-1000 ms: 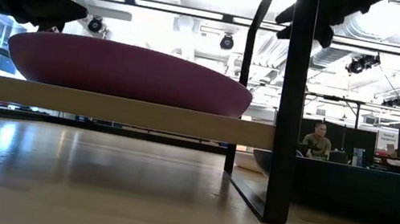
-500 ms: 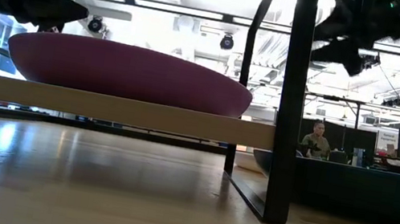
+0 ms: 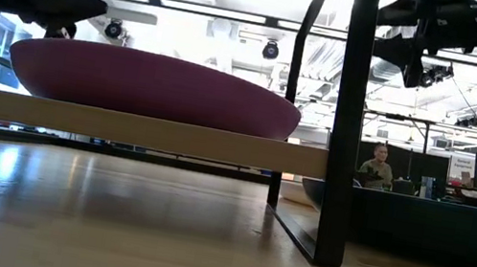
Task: Place and stack plates onto a shelf
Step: Put the white plate on the shelf
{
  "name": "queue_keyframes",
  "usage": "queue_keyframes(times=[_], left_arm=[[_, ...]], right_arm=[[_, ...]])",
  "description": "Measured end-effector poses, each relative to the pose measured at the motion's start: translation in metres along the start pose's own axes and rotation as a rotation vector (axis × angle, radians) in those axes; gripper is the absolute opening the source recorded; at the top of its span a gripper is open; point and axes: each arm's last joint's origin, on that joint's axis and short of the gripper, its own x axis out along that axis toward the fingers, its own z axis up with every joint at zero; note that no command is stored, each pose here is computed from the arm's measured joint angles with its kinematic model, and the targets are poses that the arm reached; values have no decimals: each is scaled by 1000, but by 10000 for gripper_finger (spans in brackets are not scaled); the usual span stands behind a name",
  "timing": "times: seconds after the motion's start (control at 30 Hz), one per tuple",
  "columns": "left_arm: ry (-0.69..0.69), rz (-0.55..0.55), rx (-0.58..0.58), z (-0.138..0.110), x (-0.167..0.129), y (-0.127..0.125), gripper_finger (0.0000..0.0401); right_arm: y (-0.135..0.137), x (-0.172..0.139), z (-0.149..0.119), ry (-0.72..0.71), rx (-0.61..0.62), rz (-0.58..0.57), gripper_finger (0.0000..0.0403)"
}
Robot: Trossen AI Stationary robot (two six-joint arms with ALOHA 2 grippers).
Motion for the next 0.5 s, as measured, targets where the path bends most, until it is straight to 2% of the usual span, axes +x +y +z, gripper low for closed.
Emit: queue_keyframes(times=[0.1,0.2,0.27,0.37,0.5], left_arm=[[-109,7,-78,10,-1,-2,0],[-335,35,-225,31,-4,-4,0],[-418,76,-255,45,-5,-5,2],[-417,157,-198,67,-4,-9,17],[-300,269,-128,96,6,-14,56]], right_arm=[[0,0,0,-4,6,2,183],[2,0,3,-31,9,16,183],[2,0,6,-60,13,15,183],[2,0,11,-129,34,0,183],[1,-1,16,-187,94,-11,183]])
